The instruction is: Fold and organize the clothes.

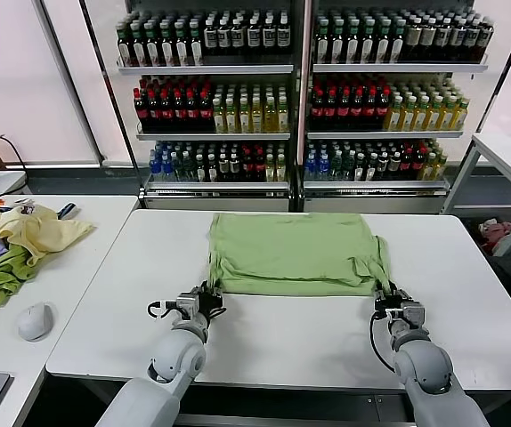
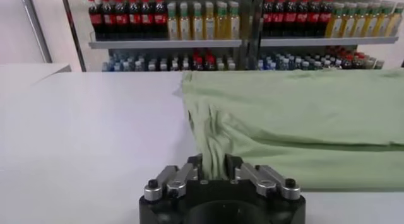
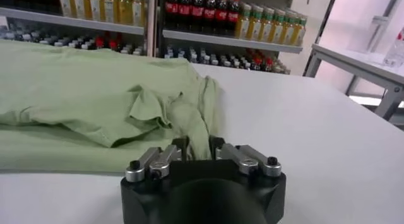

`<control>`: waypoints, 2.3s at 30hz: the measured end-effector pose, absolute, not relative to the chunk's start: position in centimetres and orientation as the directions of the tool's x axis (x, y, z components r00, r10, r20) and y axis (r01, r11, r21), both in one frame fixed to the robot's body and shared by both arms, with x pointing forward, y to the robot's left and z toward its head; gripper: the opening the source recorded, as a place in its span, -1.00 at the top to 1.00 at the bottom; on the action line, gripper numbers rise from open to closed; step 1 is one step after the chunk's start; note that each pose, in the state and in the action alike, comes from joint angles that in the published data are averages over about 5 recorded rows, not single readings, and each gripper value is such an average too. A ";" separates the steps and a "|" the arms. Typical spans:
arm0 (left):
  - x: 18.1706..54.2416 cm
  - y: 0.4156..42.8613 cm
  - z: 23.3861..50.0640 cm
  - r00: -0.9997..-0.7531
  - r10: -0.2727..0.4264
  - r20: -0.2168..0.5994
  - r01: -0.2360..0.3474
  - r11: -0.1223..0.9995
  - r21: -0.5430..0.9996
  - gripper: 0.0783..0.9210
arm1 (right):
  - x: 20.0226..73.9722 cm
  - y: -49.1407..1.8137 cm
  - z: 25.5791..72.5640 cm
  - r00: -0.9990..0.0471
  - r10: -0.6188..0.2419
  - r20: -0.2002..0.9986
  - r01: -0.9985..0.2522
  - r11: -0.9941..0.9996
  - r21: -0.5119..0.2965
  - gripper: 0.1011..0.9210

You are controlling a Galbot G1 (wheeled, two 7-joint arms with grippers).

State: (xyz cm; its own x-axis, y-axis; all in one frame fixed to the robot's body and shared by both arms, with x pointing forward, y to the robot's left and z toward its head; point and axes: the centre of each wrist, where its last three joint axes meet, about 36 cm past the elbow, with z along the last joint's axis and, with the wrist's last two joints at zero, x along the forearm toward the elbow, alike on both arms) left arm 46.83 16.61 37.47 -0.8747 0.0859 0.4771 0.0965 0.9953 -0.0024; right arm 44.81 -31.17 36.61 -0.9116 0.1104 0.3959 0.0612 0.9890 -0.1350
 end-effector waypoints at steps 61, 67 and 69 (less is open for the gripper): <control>33.6 24.0 44.6 -0.915 0.095 0.393 0.077 0.995 -0.060 -0.61 | 37.1 -27.6 43.9 -0.969 0.015 0.248 -0.018 0.991 -0.131 -0.75; 38.8 23.6 43.3 -0.923 0.086 0.376 0.071 0.996 -0.054 -0.76 | 43.6 -26.9 43.3 -0.964 0.002 0.266 -0.031 0.992 -0.121 -0.76; 40.7 23.3 42.8 -0.922 0.082 0.379 0.069 0.996 -0.050 -0.77 | 45.8 -26.7 43.1 -0.961 0.001 0.276 -0.035 0.992 -0.124 -0.76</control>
